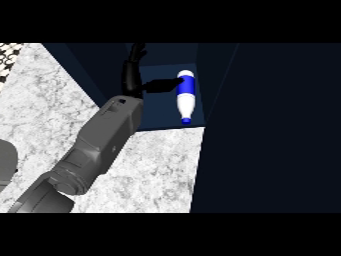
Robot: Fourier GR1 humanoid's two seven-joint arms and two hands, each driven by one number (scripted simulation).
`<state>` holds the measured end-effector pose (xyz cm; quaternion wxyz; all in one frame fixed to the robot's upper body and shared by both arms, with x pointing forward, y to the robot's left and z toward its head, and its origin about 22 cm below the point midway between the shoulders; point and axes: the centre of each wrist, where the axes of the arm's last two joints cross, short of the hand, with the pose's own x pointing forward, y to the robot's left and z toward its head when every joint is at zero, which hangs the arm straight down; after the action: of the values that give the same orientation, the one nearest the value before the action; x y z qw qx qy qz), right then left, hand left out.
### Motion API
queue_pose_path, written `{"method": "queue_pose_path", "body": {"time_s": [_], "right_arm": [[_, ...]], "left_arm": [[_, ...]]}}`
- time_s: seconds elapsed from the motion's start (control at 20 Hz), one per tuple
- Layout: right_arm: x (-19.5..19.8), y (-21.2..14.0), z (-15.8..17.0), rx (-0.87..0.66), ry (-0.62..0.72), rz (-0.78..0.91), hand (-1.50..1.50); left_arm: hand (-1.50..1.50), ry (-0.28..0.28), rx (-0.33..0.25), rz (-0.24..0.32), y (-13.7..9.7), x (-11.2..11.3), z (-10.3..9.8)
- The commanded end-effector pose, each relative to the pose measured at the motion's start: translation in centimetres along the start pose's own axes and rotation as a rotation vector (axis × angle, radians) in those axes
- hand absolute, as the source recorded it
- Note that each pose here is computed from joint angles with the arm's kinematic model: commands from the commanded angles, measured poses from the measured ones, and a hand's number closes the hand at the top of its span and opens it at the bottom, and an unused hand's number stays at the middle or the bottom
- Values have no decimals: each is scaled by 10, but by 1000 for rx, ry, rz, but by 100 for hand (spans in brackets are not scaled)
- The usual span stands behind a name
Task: Pick up the bottled water, place it into the cabinet and close the cabinet
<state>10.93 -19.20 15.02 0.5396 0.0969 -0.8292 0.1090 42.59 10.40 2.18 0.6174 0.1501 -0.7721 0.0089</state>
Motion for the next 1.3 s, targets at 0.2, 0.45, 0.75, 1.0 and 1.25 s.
{"method": "queue_pose_path", "body": {"time_s": [0.2,0.45,0.75,1.0,1.25], "right_arm": [[9,3,5,12,2,-42,-150],[9,-5,3,7,-5,-25,-150],[5,6,2,-11,-7,-39,-150],[3,2,-1,-14,-17,-8,-150],[19,-4,5,-12,9,7,-150]], "left_arm": [[-150,-43,-29,7,-4,14,-10],[-150,-46,-85,114,0,12,-10],[-150,-142,-261,320,-15,27,-8],[-150,-122,-295,403,-19,37,-8],[-150,-94,-334,482,-23,37,9]]}}
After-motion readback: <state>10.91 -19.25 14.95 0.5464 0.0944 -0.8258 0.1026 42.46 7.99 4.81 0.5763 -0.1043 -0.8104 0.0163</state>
